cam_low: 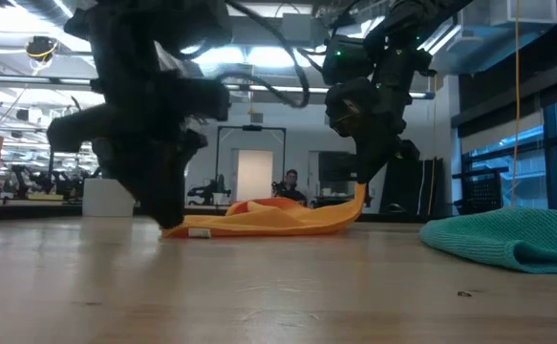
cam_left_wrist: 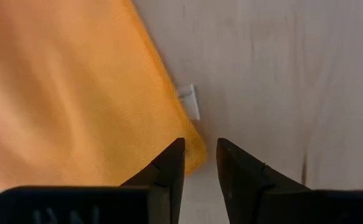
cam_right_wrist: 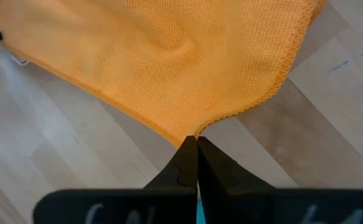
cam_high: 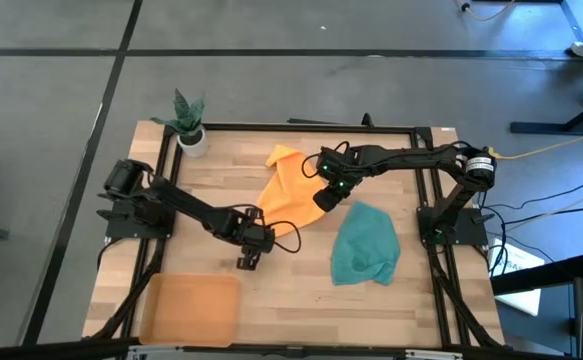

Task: Roll microfiber towels into tight, uniform cylinder then place into a basket
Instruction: Roll the orange microfiber towel

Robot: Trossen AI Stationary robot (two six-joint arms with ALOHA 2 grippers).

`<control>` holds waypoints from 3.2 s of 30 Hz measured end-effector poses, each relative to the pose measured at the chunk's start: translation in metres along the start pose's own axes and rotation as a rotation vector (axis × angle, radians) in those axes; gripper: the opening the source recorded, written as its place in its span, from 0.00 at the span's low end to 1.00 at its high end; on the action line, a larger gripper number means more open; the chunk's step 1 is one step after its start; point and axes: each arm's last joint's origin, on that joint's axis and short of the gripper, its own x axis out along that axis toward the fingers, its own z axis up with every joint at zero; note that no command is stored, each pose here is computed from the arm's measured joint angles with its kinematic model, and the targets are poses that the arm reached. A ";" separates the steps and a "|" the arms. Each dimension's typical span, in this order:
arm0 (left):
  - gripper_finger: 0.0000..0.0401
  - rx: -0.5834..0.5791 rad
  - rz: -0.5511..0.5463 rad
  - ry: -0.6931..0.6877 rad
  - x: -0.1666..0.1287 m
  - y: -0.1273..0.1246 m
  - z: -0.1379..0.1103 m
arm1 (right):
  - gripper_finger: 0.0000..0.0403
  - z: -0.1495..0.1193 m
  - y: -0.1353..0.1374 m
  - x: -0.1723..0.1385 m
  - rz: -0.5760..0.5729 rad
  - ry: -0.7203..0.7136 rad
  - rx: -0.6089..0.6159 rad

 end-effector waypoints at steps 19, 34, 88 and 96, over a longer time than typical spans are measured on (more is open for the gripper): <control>0.03 -0.168 -0.072 0.101 0.017 0.013 -0.003 | 0.00 0.000 0.000 0.000 0.000 -0.002 -0.001; 0.00 -0.447 -0.145 0.045 -0.045 0.049 0.000 | 0.00 0.005 0.006 -0.038 0.057 -0.113 -0.049; 0.00 -0.416 0.548 -0.317 -0.277 0.191 0.018 | 0.00 0.039 0.017 -0.220 -0.386 -0.522 -0.358; 0.00 -0.396 0.308 -0.121 -0.250 0.139 0.026 | 0.00 0.009 0.039 -0.205 -0.369 -0.331 -0.410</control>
